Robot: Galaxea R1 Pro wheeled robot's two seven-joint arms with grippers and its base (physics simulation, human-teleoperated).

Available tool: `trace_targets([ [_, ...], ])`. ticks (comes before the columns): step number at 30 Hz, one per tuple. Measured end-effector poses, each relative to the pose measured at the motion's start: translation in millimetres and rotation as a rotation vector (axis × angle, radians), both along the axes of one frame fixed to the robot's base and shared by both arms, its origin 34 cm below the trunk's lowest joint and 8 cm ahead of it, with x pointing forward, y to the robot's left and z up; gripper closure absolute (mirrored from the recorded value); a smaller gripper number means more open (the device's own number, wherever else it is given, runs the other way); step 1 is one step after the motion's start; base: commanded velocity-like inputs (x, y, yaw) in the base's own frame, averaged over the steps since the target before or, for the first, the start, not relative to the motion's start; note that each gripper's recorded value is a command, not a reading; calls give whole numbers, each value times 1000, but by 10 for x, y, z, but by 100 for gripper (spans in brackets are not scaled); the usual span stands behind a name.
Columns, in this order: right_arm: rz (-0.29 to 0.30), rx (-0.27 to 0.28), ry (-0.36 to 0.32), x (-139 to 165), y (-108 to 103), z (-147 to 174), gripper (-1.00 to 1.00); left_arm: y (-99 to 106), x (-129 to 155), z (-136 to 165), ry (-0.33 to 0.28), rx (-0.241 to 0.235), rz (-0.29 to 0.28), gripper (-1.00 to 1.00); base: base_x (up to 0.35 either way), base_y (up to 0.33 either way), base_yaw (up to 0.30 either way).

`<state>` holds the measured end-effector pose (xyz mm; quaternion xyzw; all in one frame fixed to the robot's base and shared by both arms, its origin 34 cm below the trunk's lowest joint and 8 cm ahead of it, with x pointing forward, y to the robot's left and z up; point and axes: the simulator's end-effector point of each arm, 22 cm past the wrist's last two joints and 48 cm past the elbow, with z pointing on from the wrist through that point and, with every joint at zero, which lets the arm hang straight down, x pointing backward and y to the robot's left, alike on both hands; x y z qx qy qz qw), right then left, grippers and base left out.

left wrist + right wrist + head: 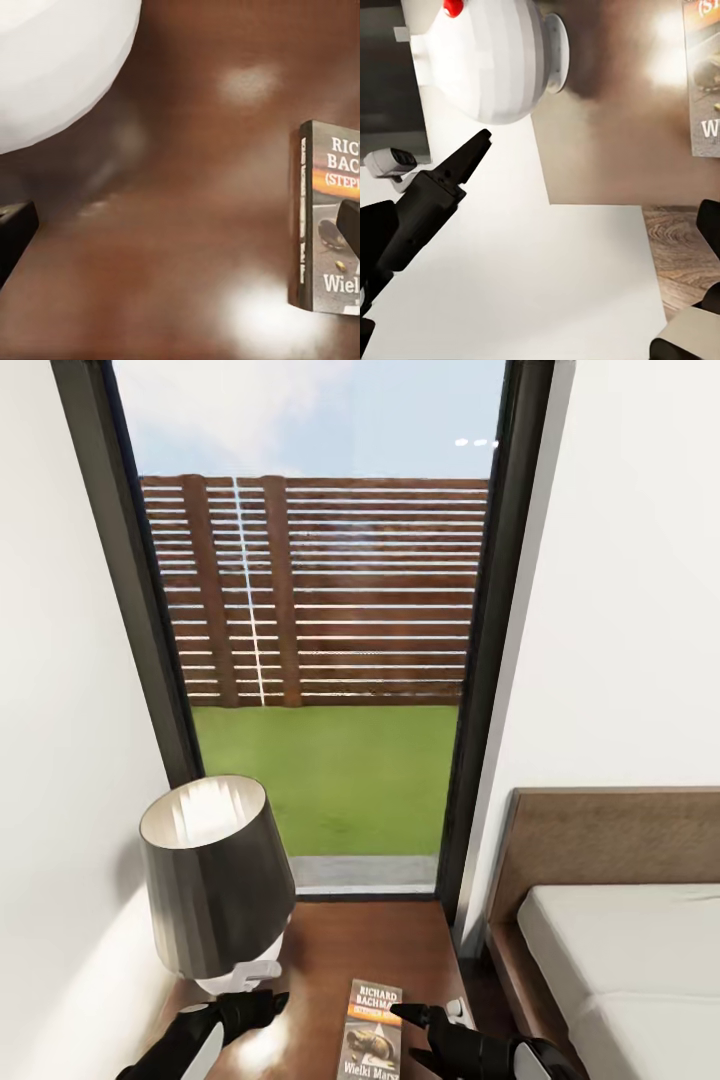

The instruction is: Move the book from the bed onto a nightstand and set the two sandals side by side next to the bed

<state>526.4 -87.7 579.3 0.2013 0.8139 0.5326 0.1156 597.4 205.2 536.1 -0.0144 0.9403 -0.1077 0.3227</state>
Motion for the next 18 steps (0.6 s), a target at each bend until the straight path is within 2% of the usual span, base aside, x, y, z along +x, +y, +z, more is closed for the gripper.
trace_targets([
  [15, -1, -12, -3, 34, -54, 265, -100, -1, 29, 276, 1, 6, 5, -100, 0, 0, 0],
  [18, -18, -48, -48, 90, -111, 280, -100, -1, 26, 326, 3, 6, 5, -100, 0, 0, 0],
])
